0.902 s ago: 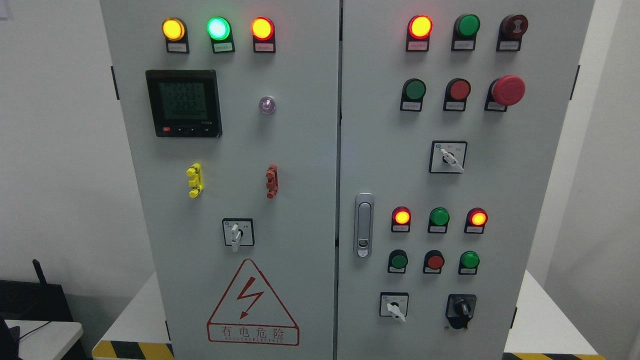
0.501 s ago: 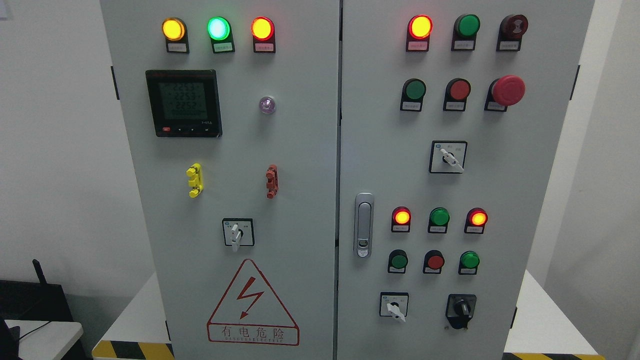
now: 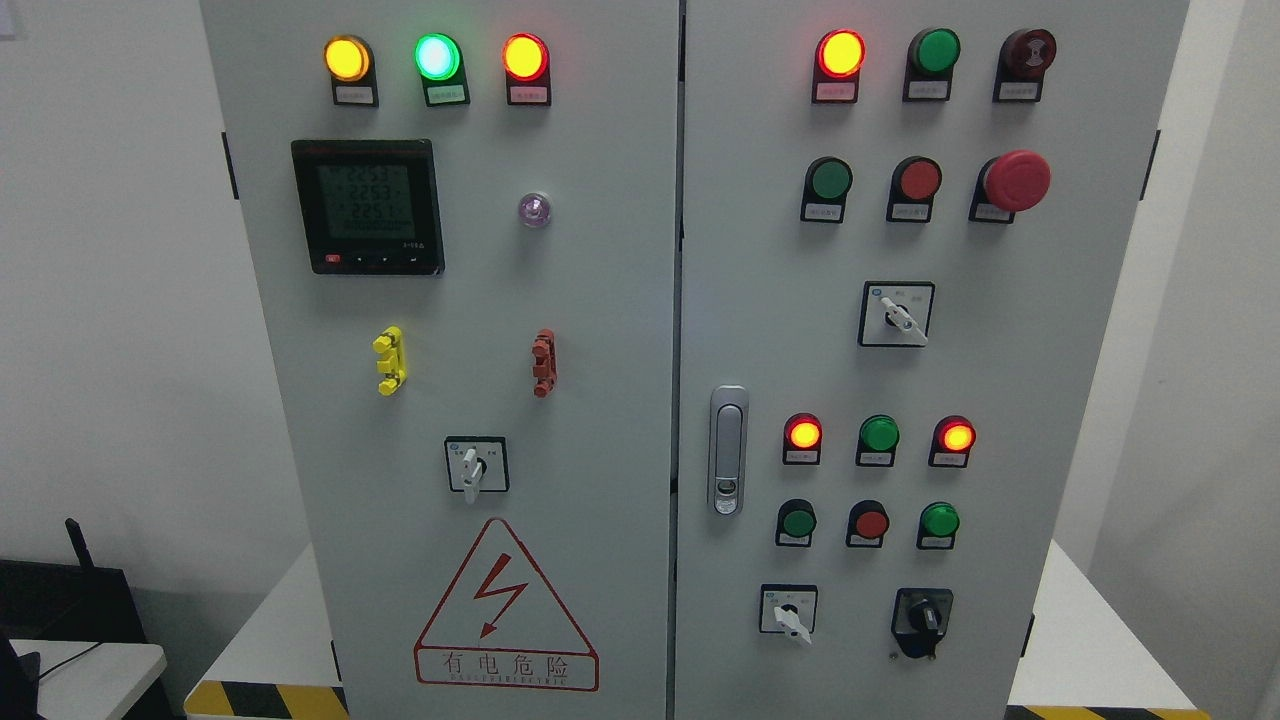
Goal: Turn on light switch 1
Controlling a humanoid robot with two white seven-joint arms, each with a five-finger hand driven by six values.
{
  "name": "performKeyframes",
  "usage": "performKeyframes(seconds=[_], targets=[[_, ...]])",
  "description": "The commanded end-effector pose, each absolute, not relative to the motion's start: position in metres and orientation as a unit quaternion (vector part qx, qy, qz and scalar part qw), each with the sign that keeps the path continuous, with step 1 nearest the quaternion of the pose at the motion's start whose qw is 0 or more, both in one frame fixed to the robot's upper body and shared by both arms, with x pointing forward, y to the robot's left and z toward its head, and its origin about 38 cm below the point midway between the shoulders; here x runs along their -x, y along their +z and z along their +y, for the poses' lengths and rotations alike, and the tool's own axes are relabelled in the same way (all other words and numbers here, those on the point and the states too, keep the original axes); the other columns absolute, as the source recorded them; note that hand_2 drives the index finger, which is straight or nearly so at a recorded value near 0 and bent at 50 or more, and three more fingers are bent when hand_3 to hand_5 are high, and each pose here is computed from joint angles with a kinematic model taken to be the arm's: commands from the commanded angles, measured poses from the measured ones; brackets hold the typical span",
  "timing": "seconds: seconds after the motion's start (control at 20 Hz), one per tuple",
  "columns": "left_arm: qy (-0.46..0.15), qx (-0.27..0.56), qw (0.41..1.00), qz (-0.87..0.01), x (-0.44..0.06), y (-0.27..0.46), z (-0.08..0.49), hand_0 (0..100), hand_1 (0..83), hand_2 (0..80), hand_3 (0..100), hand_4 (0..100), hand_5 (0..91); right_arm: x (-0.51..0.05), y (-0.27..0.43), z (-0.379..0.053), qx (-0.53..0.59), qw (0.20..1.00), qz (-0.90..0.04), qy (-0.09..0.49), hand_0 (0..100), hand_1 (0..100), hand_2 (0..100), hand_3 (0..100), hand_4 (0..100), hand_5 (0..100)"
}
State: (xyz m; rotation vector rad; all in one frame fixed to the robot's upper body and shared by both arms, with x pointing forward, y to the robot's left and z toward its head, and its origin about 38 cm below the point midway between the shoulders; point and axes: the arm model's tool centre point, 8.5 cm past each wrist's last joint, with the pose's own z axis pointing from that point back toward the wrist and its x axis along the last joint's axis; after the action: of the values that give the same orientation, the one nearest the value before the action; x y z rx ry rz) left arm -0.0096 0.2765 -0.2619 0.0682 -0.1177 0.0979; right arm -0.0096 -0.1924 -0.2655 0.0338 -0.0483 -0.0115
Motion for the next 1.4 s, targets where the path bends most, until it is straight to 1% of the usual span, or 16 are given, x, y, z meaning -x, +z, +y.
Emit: performKeyframes(seconds=[0.0, 0.15, 0.35, 0.55, 0.75, 0.8, 0.85, 0.9, 1.0, 1.05, 1.1, 1.15, 1.2, 1.25, 1.3, 1.35], targets=[[0.087, -0.061, 0.983, -0.148, -0.033, -0.251, 0.301, 36, 0.8, 0.0, 0, 0, 0.0, 0.010, -0.265, -0.192, -0.018, 1.000, -0.024, -0.009, 12, 39, 0, 0, 0, 0], [0.098, -0.076, 0.976, -0.180, -0.045, -0.245, 0.315, 37, 1.7, 0.0, 0, 0, 0.0, 0.010, -0.265, -0.192, -0.018, 1.000, -0.023, -0.009, 12, 39, 0, 0, 0, 0], [0.137, -0.109, 0.955, -0.241, -0.064, -0.224, 0.347, 39, 2.8, 0.0, 0, 0, 0.0, 0.010, -0.265, -0.192, -0.018, 1.000, -0.024, -0.009, 12, 39, 0, 0, 0, 0], [0.150, -0.130, 0.941, -0.276, -0.062, -0.210, 0.372, 41, 7.3, 0.0, 0, 0, 0.0, 0.010, -0.265, -0.192, -0.018, 1.000, -0.024, -0.009, 12, 39, 0, 0, 0, 0], [0.169, -0.176, 0.908, -0.340, -0.066, -0.188, 0.405, 42, 9.7, 0.0, 0, 1, 0.0, 0.010, -0.265, -0.192, -0.018, 1.000, -0.024, -0.009, 12, 39, 0, 0, 0, 0], [0.170, -0.188, 0.900, -0.353, -0.065, -0.182, 0.414, 42, 10.9, 0.0, 0, 4, 0.0, 0.010, -0.265, -0.192, -0.018, 1.000, -0.024, -0.009, 12, 39, 0, 0, 0, 0], [0.168, -0.202, 0.891, -0.371, -0.065, -0.172, 0.427, 43, 13.0, 0.0, 3, 9, 0.0, 0.010, -0.265, -0.192, -0.018, 1.000, -0.024, -0.009, 12, 39, 0, 0, 0, 0], [0.165, -0.215, 0.882, -0.385, -0.064, -0.163, 0.440, 43, 13.7, 0.0, 5, 11, 0.0, 0.010, -0.265, -0.192, -0.018, 1.000, -0.024, -0.009, 12, 39, 0, 0, 0, 0], [0.162, -0.236, 0.864, -0.415, -0.063, -0.148, 0.456, 44, 16.1, 0.0, 14, 24, 0.0, 0.010, -0.265, -0.192, -0.018, 1.000, -0.023, -0.009, 12, 39, 0, 0, 0, 0], [0.159, -0.246, 0.853, -0.432, -0.063, -0.140, 0.462, 44, 16.7, 0.0, 16, 28, 0.0, 0.010, -0.265, -0.192, -0.018, 1.000, -0.024, -0.009, 12, 39, 0, 0, 0, 0], [0.154, -0.259, 0.838, -0.454, -0.063, -0.131, 0.469, 44, 18.1, 0.0, 22, 33, 0.0, 0.010, -0.265, -0.192, -0.018, 1.000, -0.024, -0.009, 12, 39, 0, 0, 0, 0], [0.149, -0.271, 0.824, -0.474, -0.062, -0.121, 0.475, 44, 19.5, 2.5, 26, 36, 0.0, 0.010, -0.265, -0.192, -0.018, 1.000, -0.024, -0.009, 12, 39, 0, 0, 0, 0], [0.139, -0.279, 0.814, -0.489, -0.063, -0.113, 0.480, 44, 19.8, 4.9, 27, 37, 0.2, 0.010, -0.265, -0.192, -0.018, 1.000, -0.024, -0.009, 12, 39, 0, 0, 0, 0], [0.126, -0.284, 0.805, -0.506, -0.065, -0.105, 0.485, 45, 21.2, 11.4, 31, 40, 2.6, 0.010, -0.265, -0.192, -0.018, 1.000, -0.024, -0.009, 12, 39, 0, 0, 0, 0], [0.120, -0.291, 0.793, -0.522, -0.068, -0.095, 0.489, 45, 23.5, 14.7, 35, 45, 8.5, 0.010, -0.265, -0.192, -0.018, 1.000, -0.024, -0.009, 12, 39, 0, 0, 0, 0], [0.115, -0.300, 0.781, -0.535, -0.070, -0.087, 0.495, 44, 24.2, 15.1, 36, 46, 11.0, 0.010, -0.265, -0.192, -0.018, 1.000, -0.024, -0.009, 12, 39, 0, 0, 0, 0]])
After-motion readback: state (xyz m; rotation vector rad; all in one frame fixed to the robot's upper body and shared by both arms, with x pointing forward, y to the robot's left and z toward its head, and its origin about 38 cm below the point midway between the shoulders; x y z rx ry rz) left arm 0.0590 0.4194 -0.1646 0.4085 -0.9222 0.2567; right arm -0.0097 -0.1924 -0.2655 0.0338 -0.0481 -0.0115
